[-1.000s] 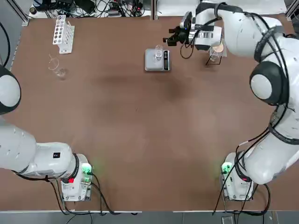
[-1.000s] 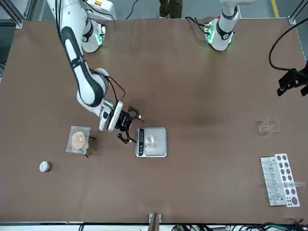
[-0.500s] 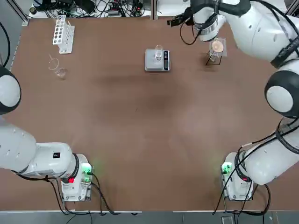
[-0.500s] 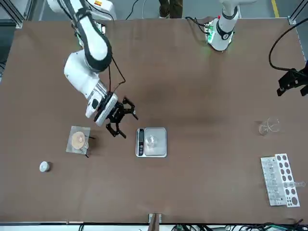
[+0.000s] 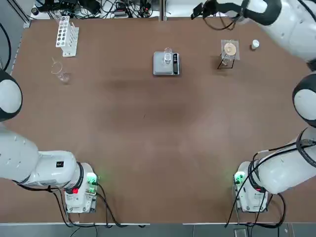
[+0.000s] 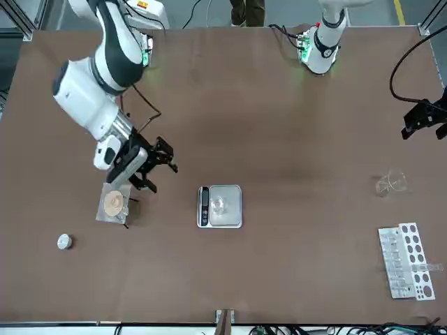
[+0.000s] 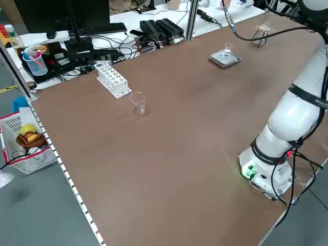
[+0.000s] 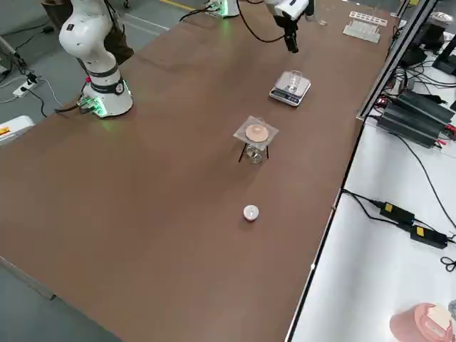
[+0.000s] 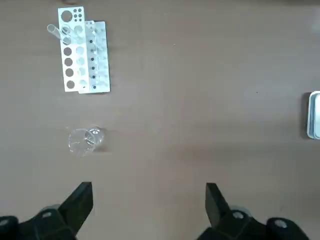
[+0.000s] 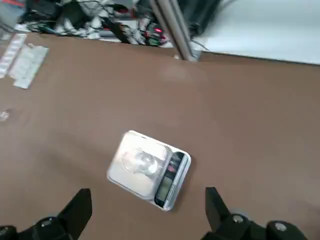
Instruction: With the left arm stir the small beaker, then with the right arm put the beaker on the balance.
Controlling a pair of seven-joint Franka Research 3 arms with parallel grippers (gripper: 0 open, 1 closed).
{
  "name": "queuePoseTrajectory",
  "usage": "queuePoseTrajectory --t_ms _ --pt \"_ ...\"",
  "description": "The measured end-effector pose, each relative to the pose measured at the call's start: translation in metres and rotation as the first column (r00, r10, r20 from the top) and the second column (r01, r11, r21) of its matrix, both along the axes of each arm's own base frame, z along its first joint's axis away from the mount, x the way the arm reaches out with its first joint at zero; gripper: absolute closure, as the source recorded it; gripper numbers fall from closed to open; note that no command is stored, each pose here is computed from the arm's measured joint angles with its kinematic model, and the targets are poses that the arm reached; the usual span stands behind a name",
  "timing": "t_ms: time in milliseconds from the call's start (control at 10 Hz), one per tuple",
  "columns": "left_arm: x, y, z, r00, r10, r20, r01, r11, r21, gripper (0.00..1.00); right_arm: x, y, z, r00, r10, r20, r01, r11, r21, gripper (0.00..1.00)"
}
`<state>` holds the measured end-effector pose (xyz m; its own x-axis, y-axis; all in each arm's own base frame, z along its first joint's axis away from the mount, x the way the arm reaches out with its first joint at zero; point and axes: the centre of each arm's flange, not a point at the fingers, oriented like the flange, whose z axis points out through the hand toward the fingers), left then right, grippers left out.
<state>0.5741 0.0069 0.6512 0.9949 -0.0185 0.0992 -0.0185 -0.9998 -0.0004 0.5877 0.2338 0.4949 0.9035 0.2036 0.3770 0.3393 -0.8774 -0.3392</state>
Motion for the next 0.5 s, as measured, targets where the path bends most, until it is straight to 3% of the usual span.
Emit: queuePoseTrajectory --t_ms 200,500 --pt "-0.001 -0.006 0.001 1.0 -0.011 -0.002 0.011 1.0 0.0 0.0 -0.001 -0.031 0.025 0.982 -0.115 -0.149 0.102 0.99 -0.094 0.0" --pt "-0.002 -0.009 0.002 1.0 -0.017 -0.002 0.017 1.0 -0.001 0.0 -0.008 -0.116 0.053 0.918 -0.289 -0.27 0.216 0.938 -0.27 0.0"
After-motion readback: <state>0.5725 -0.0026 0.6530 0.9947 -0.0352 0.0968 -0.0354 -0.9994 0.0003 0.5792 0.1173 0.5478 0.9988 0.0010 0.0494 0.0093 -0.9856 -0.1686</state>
